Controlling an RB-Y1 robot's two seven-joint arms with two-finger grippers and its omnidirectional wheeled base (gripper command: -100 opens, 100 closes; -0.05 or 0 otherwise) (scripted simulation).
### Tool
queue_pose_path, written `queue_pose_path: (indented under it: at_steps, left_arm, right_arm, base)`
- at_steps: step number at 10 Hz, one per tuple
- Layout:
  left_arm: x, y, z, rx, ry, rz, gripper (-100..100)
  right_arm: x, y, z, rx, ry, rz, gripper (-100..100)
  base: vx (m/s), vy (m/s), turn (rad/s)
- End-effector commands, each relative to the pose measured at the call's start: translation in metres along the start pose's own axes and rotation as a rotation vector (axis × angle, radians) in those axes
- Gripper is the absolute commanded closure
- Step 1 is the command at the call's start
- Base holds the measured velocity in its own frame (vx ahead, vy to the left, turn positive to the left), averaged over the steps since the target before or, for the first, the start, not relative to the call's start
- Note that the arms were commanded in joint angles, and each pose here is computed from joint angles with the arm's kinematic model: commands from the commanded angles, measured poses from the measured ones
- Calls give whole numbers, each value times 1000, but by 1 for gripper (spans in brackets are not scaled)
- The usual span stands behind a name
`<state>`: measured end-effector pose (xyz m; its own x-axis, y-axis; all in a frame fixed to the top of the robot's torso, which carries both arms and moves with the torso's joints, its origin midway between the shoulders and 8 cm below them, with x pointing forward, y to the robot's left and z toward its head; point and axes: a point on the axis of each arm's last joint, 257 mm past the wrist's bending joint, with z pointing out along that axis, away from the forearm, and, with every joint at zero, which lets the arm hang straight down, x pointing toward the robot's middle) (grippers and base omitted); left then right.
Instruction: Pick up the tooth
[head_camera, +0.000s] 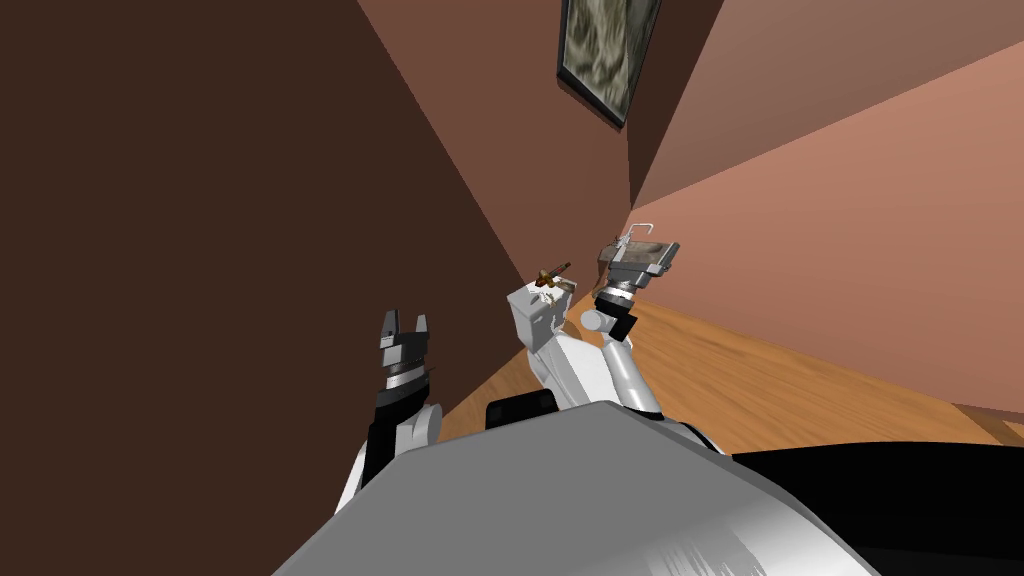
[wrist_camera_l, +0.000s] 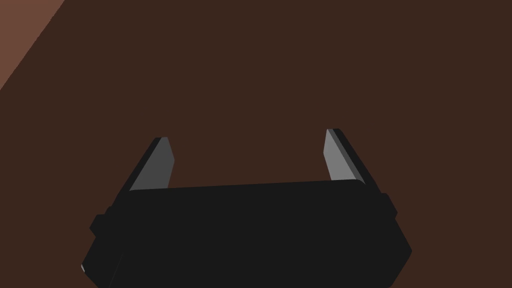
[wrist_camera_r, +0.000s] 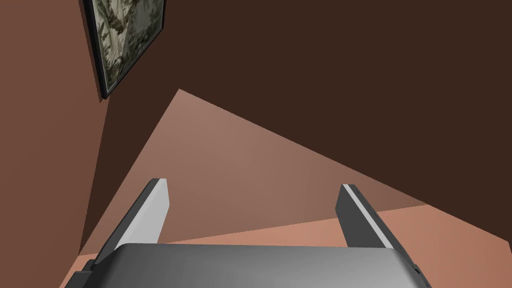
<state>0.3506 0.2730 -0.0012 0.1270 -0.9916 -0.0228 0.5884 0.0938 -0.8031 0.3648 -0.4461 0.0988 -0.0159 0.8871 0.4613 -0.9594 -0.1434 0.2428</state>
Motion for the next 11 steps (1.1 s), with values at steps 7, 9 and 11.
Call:
queue_pose_path:
  at_steps: [7, 9, 11]
  left_arm:
    - [0, 0, 0, 0, 0, 0, 0]
    - [0, 0, 0, 0, 0, 0, 0]
    - [0, 0, 0, 0, 0, 0, 0]
  right_arm:
    - [-25, 1, 11, -54, -79, 26, -100]
    - [-25, 1, 11, -54, -79, 26, -100]
    - [-33, 3, 12, -82, -116, 50, -100]
  base:
    - [1, -2, 14]
    - [4, 4, -12]
    - [-1, -2, 28]
